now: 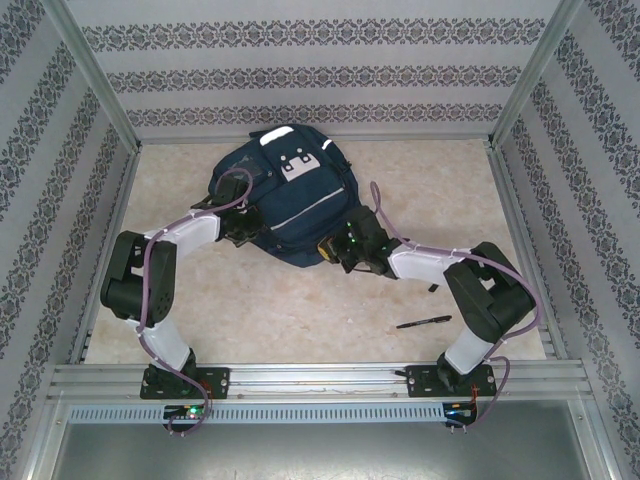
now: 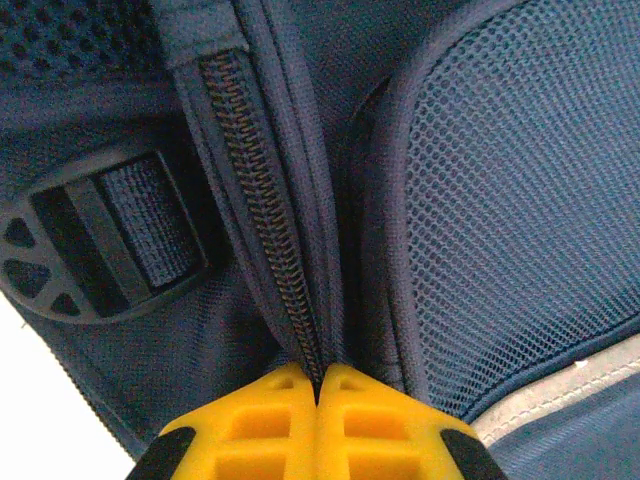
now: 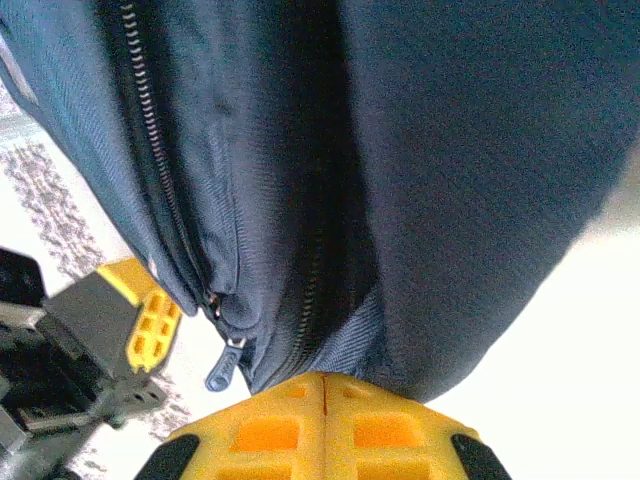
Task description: Pack books, pencil case, and school supplies into a backpack
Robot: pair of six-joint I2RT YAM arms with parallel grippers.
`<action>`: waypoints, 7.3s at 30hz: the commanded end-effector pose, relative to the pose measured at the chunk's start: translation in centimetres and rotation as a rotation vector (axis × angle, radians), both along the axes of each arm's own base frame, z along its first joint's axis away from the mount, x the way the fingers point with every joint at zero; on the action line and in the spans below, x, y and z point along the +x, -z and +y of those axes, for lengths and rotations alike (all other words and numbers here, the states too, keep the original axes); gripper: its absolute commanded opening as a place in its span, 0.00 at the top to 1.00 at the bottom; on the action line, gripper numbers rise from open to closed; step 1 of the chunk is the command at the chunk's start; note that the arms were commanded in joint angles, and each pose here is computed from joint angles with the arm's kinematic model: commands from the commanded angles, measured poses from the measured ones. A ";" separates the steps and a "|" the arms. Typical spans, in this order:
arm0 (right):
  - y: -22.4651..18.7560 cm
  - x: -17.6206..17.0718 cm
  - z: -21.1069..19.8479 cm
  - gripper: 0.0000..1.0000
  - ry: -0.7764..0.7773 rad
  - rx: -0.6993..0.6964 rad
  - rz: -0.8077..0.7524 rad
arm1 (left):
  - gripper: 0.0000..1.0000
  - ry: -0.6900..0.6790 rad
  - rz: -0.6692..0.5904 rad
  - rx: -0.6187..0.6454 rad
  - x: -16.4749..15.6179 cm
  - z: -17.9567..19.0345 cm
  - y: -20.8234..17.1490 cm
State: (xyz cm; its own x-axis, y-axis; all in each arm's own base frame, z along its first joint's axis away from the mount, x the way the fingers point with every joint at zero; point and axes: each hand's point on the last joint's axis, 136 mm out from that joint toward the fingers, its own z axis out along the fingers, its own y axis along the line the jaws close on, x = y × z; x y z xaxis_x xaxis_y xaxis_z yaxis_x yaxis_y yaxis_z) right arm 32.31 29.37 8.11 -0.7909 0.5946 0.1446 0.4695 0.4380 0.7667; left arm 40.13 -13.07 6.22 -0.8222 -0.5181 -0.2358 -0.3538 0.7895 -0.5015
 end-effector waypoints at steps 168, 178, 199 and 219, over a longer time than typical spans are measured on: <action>-5.2 -2.2 13.4 1.00 -0.910 -0.240 -0.511 | 0.59 -0.011 0.009 -0.093 0.8 -0.2 -3.9; -0.1 -3.7 3.6 1.00 -0.960 -0.520 -0.357 | 1.00 0.075 -0.041 0.000 1.5 0.6 -5.4; -2.9 0.7 -11.9 0.53 -0.587 -0.887 -0.305 | 0.60 0.324 -0.092 -0.097 -3.4 -4.2 -7.7; -12.6 0.8 -15.6 0.07 -0.256 -0.758 -0.598 | 0.44 0.441 -0.125 0.205 -0.7 -3.7 -7.7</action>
State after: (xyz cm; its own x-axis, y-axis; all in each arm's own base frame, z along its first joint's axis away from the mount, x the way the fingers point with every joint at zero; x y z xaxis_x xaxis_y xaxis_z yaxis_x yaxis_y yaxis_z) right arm 34.23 10.87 23.02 -0.6307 0.0847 -0.7714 -0.0598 0.9858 0.1571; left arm 37.82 -17.92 14.86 -0.9033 -0.0068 -0.4289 0.1706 0.9117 -0.3738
